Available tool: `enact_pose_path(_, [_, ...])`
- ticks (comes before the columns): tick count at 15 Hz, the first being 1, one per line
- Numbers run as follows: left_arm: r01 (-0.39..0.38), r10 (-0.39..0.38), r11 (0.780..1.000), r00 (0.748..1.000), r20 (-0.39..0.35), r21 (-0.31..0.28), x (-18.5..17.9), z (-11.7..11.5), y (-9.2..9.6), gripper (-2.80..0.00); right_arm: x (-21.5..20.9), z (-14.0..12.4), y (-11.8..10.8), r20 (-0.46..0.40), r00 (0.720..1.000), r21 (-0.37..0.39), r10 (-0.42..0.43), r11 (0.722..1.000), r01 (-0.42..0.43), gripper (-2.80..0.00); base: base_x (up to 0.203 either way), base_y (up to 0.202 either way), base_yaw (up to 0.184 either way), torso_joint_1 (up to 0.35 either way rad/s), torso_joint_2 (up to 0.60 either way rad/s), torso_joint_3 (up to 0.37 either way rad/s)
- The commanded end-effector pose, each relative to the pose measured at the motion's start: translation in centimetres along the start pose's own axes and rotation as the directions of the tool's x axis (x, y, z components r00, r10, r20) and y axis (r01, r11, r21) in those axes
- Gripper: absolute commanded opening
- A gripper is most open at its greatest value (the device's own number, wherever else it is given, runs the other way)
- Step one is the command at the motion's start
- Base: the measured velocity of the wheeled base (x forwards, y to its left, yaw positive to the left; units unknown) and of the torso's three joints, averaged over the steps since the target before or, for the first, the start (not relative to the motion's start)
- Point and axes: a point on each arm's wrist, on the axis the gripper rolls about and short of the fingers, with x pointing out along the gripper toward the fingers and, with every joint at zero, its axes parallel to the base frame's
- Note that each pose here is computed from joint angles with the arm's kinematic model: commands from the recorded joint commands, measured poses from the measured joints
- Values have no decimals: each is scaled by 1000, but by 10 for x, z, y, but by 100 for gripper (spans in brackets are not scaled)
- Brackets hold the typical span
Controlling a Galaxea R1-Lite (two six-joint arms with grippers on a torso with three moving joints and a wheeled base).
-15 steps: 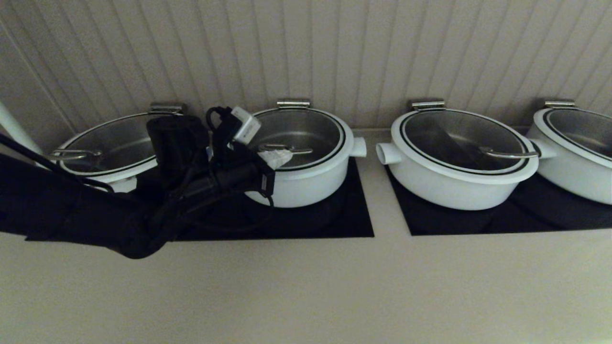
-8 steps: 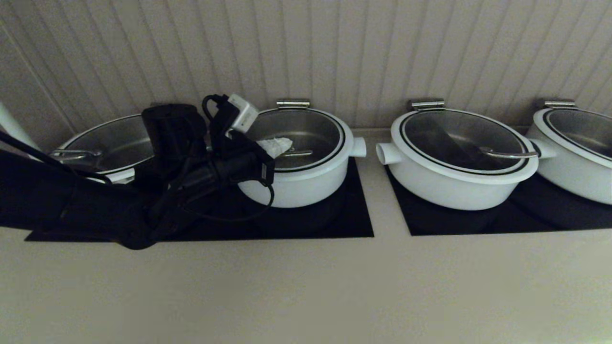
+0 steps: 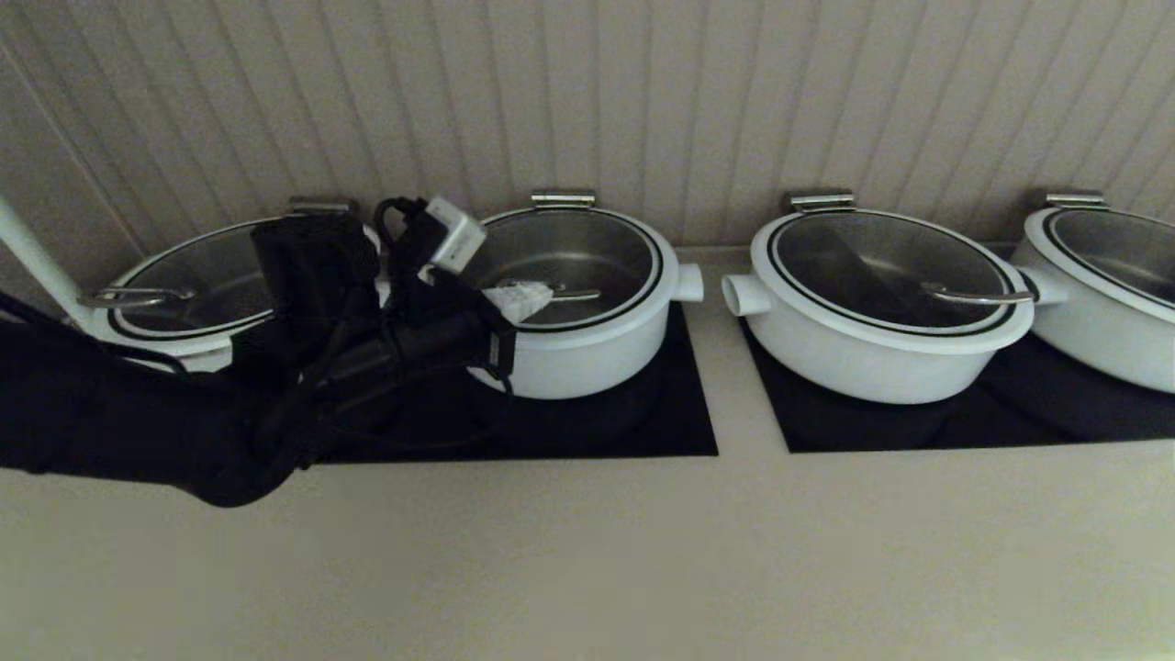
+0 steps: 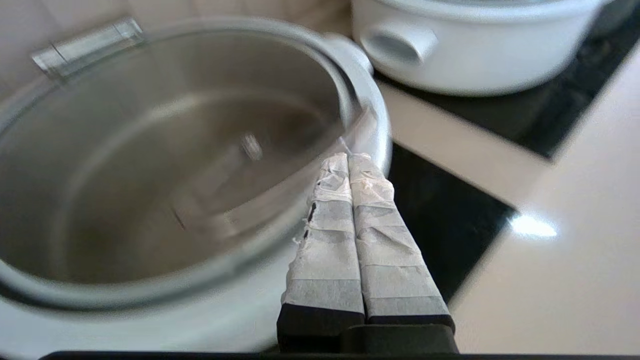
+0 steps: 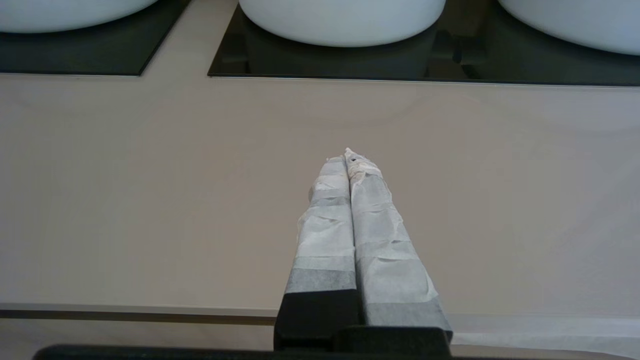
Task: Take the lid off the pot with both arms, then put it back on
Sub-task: Open the food pot lid a small opening with the left arm
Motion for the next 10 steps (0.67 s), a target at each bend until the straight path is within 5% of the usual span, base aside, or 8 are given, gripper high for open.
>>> enact_pose_path(1, [11, -11, 1000, 1000, -21, -10, -13, -3, -7, -280, 0, 0, 0, 0, 1000, 0, 1, 1000, -1, -280, 0, 0, 0, 0, 0, 0])
enact_pose_path(10, [12, -13, 1000, 998, -66, -23, 5, -39, -6, -280, 0, 0, 0, 0, 1000, -3, 1, 1000, -1, -280, 0, 0, 0, 0, 0, 0])
